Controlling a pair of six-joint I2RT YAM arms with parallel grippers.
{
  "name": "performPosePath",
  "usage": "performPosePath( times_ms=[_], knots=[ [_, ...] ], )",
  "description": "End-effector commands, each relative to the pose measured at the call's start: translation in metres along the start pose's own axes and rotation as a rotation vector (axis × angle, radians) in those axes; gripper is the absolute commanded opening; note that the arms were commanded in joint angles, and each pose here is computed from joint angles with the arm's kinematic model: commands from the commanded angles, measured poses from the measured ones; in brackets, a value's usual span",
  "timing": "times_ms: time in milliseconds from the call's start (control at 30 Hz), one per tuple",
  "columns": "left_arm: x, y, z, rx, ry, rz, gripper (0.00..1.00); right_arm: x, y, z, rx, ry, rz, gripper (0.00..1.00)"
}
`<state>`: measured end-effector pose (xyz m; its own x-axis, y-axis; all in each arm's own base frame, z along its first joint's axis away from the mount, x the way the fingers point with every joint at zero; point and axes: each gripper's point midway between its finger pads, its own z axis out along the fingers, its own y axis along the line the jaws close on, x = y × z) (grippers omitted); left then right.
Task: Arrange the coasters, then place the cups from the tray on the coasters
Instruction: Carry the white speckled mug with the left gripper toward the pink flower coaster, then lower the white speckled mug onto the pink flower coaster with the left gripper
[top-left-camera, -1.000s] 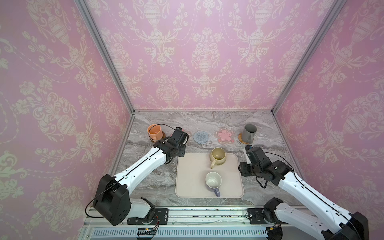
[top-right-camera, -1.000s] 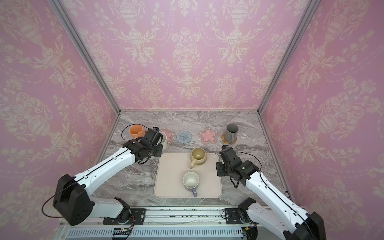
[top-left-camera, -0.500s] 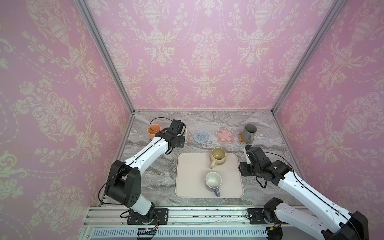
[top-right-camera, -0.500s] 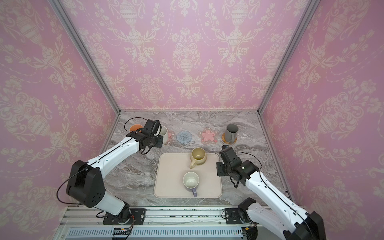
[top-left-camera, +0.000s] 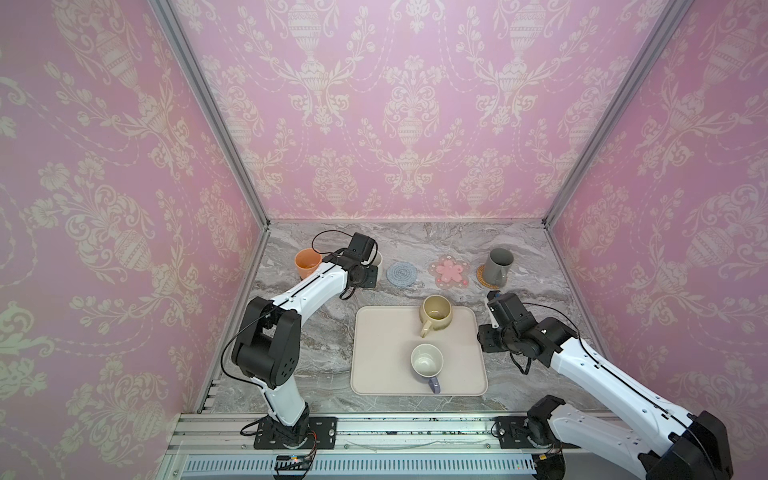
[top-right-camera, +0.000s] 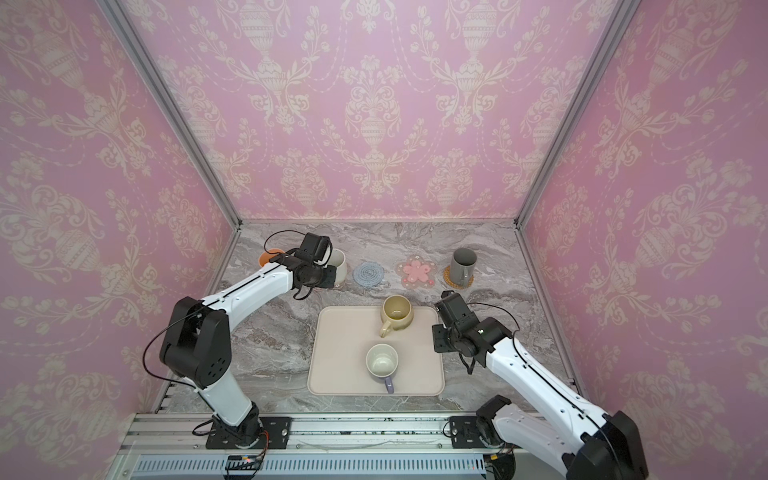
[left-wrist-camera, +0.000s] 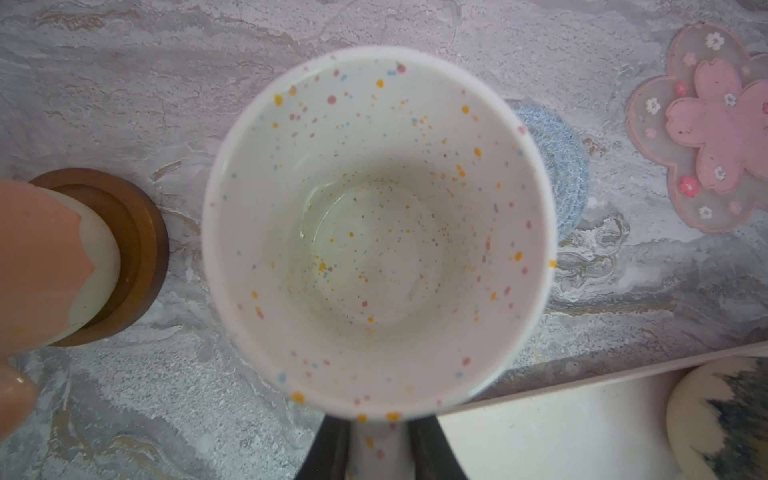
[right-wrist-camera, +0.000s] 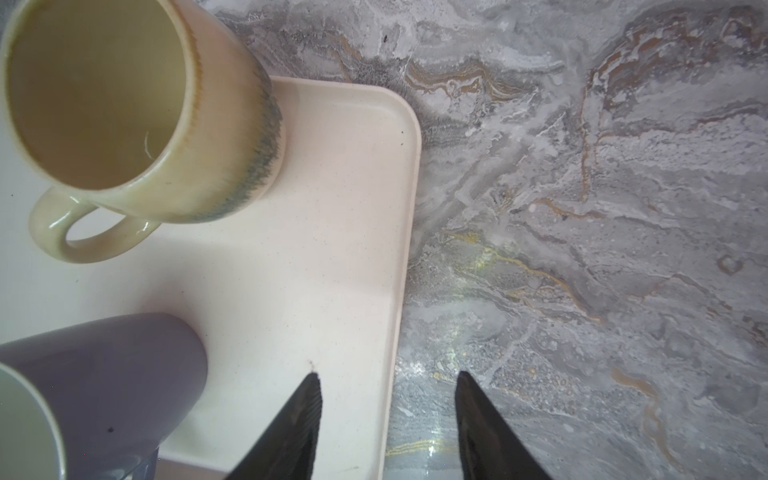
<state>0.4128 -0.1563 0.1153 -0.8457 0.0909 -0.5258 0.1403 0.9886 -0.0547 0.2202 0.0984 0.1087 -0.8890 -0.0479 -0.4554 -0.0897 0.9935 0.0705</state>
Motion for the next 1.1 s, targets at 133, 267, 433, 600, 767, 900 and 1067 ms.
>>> performPosePath(
  times_ms=[133, 267, 433, 600, 767, 900, 1067],
  knots=[
    [-0.053, -0.003, -0.01, 0.005, -0.136, -0.017, 0.0, -0.008, 0.0, -0.005, 0.023, -0.009, -0.035, 0.54],
    [-0.056, 0.007, -0.006, -0.007, -0.132, -0.042, 0.0, -0.007, -0.002, -0.003, 0.03, -0.002, -0.035, 0.54],
    [-0.058, 0.022, 0.0, -0.017, -0.123, -0.076, 0.0, -0.007, -0.001, -0.002, 0.029, 0.001, -0.035, 0.54],
    [-0.06, 0.026, 0.007, -0.025, -0.108, -0.062, 0.0, -0.009, 0.001, -0.001, 0.025, 0.001, -0.033, 0.54],
    [-0.058, 0.028, 0.016, -0.03, -0.091, -0.065, 0.0, -0.01, 0.003, 0.0, 0.021, 0.005, -0.032, 0.54],
    [-0.053, 0.029, 0.023, -0.036, -0.075, -0.065, 0.0, -0.011, 0.004, 0.002, 0.016, 0.009, -0.033, 0.54],
    [-0.049, 0.031, 0.027, -0.044, -0.065, -0.071, 0.0, -0.011, 0.005, 0.003, 0.013, 0.01, -0.036, 0.54]
  ],
)
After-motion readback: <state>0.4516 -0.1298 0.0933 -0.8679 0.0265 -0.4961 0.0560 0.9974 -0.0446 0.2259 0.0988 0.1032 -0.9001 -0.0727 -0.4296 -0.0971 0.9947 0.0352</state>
